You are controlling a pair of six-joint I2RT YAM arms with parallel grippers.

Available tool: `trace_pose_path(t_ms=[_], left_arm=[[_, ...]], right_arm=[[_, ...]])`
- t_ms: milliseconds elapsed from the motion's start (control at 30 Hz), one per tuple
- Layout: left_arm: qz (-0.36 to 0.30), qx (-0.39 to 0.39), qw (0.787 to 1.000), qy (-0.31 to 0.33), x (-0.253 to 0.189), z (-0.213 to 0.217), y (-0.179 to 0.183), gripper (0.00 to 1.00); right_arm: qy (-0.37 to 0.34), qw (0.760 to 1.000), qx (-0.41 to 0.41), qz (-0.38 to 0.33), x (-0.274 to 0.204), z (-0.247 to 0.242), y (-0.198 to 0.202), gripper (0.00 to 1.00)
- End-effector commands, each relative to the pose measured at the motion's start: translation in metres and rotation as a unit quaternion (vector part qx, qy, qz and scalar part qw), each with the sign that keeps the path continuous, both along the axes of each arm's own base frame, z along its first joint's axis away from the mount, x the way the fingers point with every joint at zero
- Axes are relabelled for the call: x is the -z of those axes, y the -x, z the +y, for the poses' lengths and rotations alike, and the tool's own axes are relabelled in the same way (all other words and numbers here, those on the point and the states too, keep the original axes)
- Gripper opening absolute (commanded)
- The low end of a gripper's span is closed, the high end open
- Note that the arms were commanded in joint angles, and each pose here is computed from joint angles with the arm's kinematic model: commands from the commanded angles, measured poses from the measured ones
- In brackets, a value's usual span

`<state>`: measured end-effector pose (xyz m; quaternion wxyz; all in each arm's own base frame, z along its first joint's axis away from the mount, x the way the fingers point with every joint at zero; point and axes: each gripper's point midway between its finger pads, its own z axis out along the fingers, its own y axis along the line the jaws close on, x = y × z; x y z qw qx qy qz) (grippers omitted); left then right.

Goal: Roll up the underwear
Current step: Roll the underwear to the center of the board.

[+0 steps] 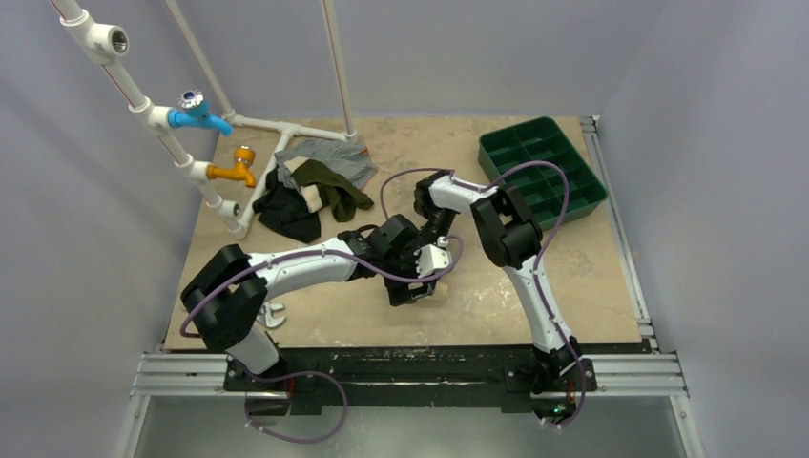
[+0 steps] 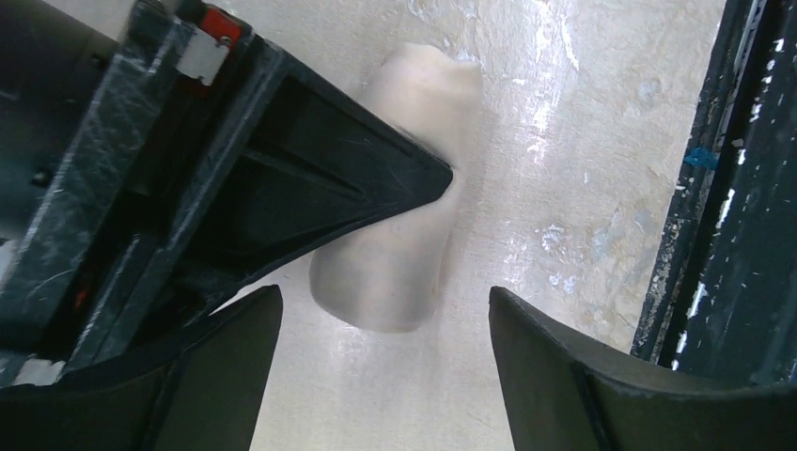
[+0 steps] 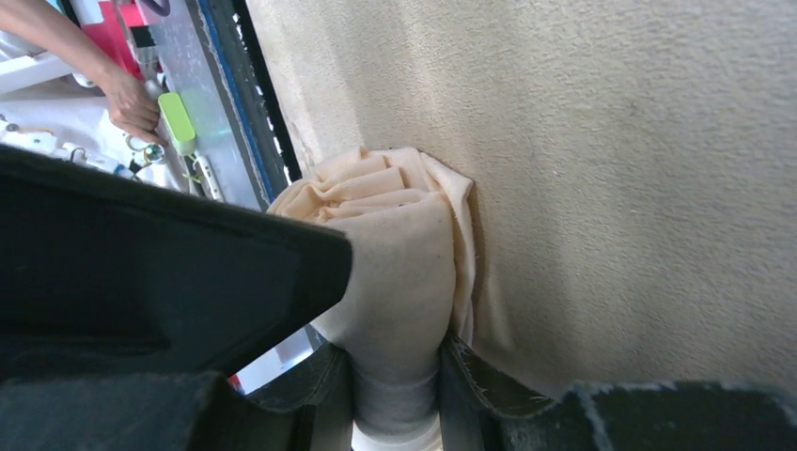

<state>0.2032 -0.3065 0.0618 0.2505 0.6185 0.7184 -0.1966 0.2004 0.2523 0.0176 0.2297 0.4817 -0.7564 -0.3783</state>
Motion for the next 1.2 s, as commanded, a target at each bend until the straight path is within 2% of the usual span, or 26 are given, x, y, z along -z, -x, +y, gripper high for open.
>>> trace_pose_path(t_ms=[0, 600, 733, 967, 1133, 1167], left_arm=[[-0.043, 0.011, 0.999, 0.014, 0.003, -0.017, -0.014, 0.81], [-0.065, 0.009, 0.998, -0.018, 0.050, -0.037, -0.020, 0.81], [-0.066, 0.003, 0.998, -0.025, 0.055, -0.036, -0.022, 0.70], [-0.064, -0.002, 0.997, -0.041, 0.061, -0.035, -0.024, 0.37], [-0.063, 0.001, 0.996, -0.056, 0.066, -0.034, -0.023, 0.04], [-0.063, 0.002, 0.996, -0.058, 0.067, -0.034, -0.023, 0.00]], right_arm=[[-0.001, 0.984, -0.078, -0.159, 0.080, -0.009, -0.049, 0.00], [0.001, 0.985, -0.076, -0.154, 0.081, -0.011, -0.045, 0.00], [0.000, 0.985, -0.075, -0.153, 0.081, -0.011, -0.044, 0.00], [0.001, 0.985, -0.075, -0.154, 0.082, -0.011, -0.044, 0.00], [-0.002, 0.985, -0.070, -0.161, 0.079, -0.010, -0.046, 0.00], [-0.001, 0.984, -0.069, -0.162, 0.078, -0.010, -0.047, 0.00]])
